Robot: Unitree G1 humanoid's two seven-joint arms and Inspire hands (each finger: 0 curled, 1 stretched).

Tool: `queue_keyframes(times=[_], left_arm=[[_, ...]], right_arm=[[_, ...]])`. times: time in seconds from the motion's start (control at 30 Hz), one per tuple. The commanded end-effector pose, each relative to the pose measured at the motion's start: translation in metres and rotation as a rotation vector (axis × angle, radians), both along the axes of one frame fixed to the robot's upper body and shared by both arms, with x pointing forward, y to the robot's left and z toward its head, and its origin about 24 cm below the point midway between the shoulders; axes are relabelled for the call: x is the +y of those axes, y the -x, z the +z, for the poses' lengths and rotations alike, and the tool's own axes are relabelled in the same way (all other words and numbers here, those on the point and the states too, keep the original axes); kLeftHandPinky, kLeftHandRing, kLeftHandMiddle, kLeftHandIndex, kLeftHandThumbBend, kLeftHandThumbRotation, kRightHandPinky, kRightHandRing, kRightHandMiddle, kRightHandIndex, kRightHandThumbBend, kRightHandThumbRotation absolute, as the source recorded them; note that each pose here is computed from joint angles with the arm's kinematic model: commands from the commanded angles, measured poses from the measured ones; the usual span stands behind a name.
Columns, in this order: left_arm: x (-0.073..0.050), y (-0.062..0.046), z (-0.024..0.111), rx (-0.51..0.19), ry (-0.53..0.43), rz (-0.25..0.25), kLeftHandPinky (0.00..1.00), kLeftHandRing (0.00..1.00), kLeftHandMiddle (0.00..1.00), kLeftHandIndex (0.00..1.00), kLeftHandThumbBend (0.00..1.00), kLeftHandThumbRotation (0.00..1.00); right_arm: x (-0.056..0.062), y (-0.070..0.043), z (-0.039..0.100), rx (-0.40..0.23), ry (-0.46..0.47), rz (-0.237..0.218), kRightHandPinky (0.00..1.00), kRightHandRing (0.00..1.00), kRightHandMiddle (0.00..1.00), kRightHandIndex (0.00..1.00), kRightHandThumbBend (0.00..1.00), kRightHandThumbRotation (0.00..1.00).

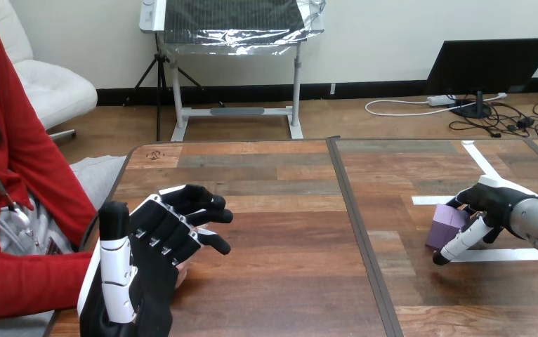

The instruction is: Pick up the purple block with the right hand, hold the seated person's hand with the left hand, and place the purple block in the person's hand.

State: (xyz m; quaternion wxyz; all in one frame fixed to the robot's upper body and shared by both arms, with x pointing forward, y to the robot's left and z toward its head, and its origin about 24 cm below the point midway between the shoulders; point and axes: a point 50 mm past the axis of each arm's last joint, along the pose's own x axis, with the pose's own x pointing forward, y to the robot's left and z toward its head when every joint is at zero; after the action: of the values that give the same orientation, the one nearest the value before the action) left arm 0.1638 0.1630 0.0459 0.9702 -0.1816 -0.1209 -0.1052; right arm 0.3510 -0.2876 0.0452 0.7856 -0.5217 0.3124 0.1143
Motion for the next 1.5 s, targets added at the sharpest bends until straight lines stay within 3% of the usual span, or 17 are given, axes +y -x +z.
queue_keyframes(times=[0.0, 0.53, 1.27, 1.47], left_arm=[[-0.0026, -0.0064, 0.0182, -0.101, 0.032, 0.027, 0.43, 0.62, 0.62, 0.57, 0.68, 1.00], [-0.0027, -0.0061, 0.0183, -0.097, 0.039, 0.029, 0.42, 0.61, 0.61, 0.56, 0.69, 0.98], [-0.0028, -0.0055, 0.0189, -0.101, 0.044, 0.028, 0.42, 0.61, 0.61, 0.56, 0.68, 0.97], [-0.0026, -0.0055, 0.0188, -0.101, 0.042, 0.028, 0.42, 0.62, 0.61, 0.56, 0.67, 0.98]], right_arm=[[0.0029, -0.0117, 0.0190, -0.073, 0.022, 0.022, 0.67, 0.73, 0.78, 0.79, 0.82, 0.04], [0.0053, -0.0116, 0.0166, -0.099, 0.061, 0.044, 0.64, 0.69, 0.74, 0.74, 0.74, 0.02], [0.0072, -0.0110, 0.0131, -0.162, 0.071, 0.025, 0.63, 0.67, 0.69, 0.65, 0.71, 0.00], [0.0077, -0.0105, 0.0117, -0.169, 0.060, 0.018, 0.56, 0.62, 0.66, 0.63, 0.71, 0.00]])
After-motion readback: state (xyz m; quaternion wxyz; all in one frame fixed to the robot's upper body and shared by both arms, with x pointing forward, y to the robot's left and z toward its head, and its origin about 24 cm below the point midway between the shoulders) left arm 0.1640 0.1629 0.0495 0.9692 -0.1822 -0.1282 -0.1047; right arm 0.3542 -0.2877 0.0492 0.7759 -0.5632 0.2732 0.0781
